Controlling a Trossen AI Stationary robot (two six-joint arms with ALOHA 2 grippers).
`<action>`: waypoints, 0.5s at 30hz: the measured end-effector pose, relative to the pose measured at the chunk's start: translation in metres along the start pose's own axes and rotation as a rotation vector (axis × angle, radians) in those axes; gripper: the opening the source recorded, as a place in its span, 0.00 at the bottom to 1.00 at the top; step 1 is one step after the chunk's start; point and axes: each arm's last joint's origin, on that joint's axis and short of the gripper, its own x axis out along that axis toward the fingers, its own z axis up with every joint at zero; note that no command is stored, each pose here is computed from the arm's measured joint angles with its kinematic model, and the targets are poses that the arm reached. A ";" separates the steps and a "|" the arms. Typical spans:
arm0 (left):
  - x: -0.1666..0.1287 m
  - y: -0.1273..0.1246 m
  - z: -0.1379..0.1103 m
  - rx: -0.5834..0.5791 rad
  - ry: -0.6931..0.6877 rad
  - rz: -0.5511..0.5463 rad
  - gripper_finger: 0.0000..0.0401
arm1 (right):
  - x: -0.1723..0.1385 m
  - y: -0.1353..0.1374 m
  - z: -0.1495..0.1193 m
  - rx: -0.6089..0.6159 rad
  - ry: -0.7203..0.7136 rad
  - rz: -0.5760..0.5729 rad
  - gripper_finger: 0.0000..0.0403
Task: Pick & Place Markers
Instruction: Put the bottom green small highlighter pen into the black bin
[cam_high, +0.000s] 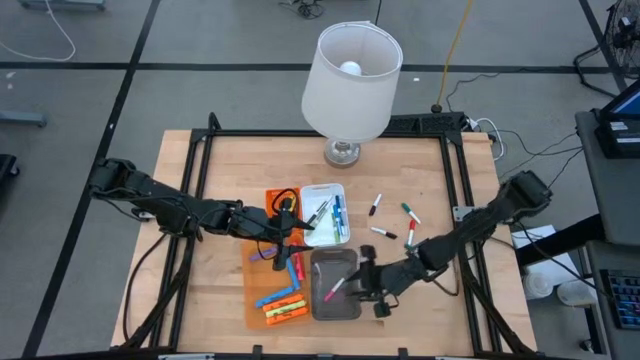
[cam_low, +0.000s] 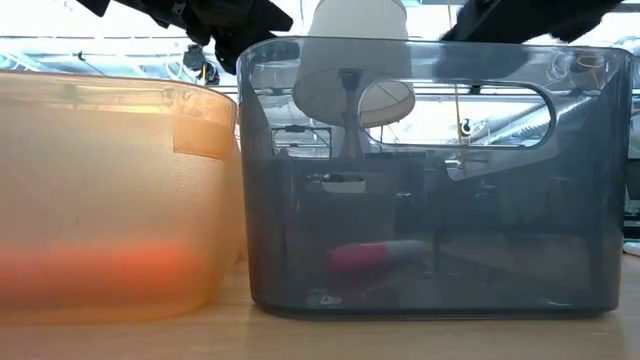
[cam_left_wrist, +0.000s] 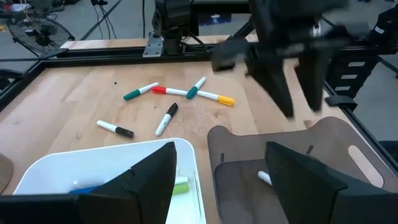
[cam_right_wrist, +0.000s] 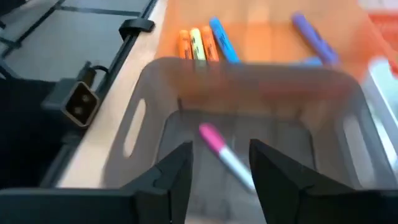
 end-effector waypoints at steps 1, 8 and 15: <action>0.000 0.000 0.000 0.000 0.001 0.000 0.62 | -0.008 0.000 0.000 0.041 0.025 -0.005 0.36; 0.000 0.000 -0.001 0.001 0.011 0.001 0.62 | -0.054 -0.004 -0.032 0.229 0.297 -0.303 0.33; 0.000 0.000 -0.001 -0.001 0.011 0.001 0.62 | -0.076 -0.013 -0.059 0.382 0.489 -0.584 0.33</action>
